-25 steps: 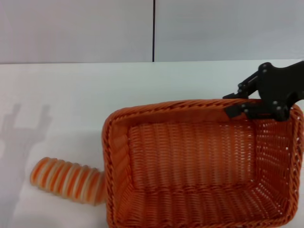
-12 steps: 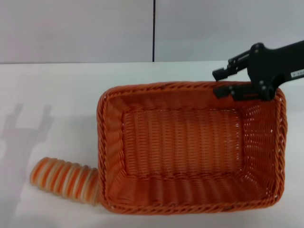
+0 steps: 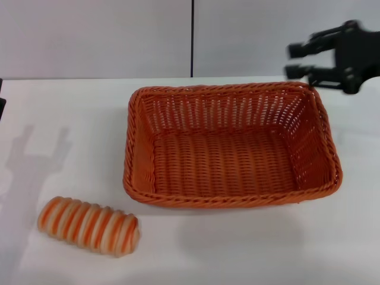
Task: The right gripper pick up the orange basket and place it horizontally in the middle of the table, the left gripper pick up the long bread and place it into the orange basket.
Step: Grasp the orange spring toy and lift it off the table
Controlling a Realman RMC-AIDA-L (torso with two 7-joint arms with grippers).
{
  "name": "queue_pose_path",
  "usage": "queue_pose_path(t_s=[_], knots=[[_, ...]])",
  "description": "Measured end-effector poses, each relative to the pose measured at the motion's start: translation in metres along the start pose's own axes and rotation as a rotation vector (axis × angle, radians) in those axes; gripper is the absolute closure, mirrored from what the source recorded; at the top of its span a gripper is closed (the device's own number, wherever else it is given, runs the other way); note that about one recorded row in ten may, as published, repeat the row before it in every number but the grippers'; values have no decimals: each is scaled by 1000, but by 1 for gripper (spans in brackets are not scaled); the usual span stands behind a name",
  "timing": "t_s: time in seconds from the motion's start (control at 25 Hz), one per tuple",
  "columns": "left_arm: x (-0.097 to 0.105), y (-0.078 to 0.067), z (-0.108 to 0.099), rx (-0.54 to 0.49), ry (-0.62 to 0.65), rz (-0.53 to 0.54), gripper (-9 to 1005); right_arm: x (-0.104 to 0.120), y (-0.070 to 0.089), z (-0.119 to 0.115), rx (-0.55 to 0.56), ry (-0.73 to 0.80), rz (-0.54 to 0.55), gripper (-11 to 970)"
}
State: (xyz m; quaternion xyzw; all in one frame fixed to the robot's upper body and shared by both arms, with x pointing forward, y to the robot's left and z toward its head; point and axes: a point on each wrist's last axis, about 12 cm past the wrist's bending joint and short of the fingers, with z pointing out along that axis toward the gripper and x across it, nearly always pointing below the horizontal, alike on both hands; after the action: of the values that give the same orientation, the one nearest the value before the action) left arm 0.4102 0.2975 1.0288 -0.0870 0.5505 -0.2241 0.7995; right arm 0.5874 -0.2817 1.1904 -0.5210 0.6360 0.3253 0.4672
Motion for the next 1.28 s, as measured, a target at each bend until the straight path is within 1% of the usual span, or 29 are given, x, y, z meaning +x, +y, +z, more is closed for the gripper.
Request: queue_pose_path(t_s=[0.12, 0.2, 0.24, 0.32, 0.36, 0.4, 0.44, 0.48, 0.52, 0.6, 0.72, 0.84, 0.92, 1.04, 1.28], knots=[[-2, 3, -1, 17, 6, 11, 163, 14, 7, -22, 128, -150, 21, 592], [-5, 7, -2, 34, 18, 24, 163, 28, 15, -38, 244, -281, 55, 592], [-7, 10, -3, 53, 33, 26, 163, 38, 20, -47, 332, -371, 89, 592], [-16, 23, -5, 98, 76, 21, 163, 63, 33, -69, 535, -540, 172, 592], [-16, 23, -5, 98, 76, 21, 163, 74, 40, -78, 619, -605, 209, 592], [-27, 38, -7, 142, 135, 7, 163, 88, 48, -88, 708, -667, 255, 592], [-27, 38, -7, 142, 135, 7, 163, 102, 57, -96, 795, -721, 301, 592], [-38, 49, -6, 208, 222, 8, 163, 116, 65, -103, 876, -771, 351, 593], [-42, 52, -5, 241, 262, 9, 163, 129, 75, -110, 956, -816, 400, 593], [-48, 56, -3, 293, 325, 21, 163, 148, 89, -119, 1088, -866, 462, 593], [-50, 58, -5, 343, 401, 31, 162, 168, 107, -130, 1237, -883, 518, 593], [-48, 60, -8, 386, 501, 38, 162, 180, 117, -135, 1327, -912, 576, 593], [-45, 61, -11, 408, 562, 39, 162, 184, 119, -136, 1349, -909, 598, 593], [-42, 62, -18, 415, 630, 36, 163, 187, 118, -136, 1360, -895, 618, 593], [-40, 64, -32, 396, 690, 35, 162, 189, 111, -129, 1364, -889, 659, 593]])
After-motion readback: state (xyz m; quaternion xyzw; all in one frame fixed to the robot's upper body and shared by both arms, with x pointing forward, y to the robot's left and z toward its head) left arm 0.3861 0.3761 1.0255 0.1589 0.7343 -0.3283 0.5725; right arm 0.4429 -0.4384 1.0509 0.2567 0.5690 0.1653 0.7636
